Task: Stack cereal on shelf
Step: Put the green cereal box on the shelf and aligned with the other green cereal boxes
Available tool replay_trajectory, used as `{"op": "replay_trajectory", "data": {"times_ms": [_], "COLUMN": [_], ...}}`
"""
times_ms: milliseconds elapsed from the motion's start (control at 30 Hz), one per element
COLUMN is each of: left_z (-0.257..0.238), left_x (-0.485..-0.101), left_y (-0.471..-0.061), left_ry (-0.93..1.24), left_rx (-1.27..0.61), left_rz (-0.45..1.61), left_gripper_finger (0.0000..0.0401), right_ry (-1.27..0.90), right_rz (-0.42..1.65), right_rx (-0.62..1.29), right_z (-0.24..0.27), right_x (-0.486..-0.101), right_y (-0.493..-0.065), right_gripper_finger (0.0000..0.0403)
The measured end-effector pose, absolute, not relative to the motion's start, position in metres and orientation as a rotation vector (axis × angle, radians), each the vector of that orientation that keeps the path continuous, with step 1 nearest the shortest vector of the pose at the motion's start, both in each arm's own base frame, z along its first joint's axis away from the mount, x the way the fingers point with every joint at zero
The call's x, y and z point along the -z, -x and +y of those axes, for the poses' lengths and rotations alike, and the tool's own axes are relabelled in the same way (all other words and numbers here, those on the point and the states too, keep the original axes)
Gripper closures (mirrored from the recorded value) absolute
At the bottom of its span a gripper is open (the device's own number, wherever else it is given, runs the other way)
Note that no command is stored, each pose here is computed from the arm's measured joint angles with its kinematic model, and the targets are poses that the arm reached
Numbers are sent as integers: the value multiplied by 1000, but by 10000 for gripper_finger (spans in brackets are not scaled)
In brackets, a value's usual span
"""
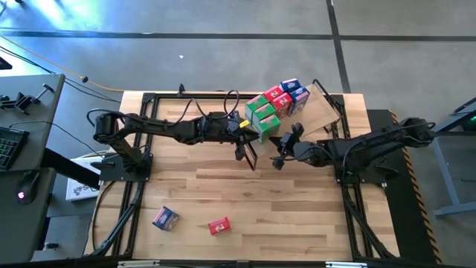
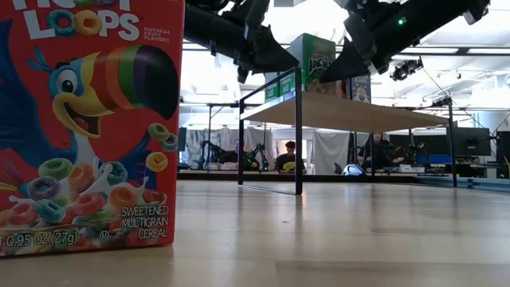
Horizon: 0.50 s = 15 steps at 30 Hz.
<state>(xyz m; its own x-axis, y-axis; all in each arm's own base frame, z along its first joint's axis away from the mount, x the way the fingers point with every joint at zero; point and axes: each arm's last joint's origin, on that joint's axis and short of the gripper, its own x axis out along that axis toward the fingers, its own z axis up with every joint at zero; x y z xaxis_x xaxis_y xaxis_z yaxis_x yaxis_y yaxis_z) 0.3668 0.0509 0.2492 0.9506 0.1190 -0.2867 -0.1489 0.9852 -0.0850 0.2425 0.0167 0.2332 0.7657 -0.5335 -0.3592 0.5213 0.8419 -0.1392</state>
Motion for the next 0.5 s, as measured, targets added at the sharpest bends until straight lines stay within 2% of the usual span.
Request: {"op": "replay_trajectory", "data": {"times_ms": [500], "left_z": [55], "left_x": [-255], "left_y": [-363], "left_ry": [97], "left_rx": [-150], "left_rz": [278], "left_gripper_finger": [359], "right_ry": [43], "right_rz": [406], "right_rx": [606], "right_z": [8], "right_x": [-233], "right_y": [-243], "right_gripper_finger": [403]}}
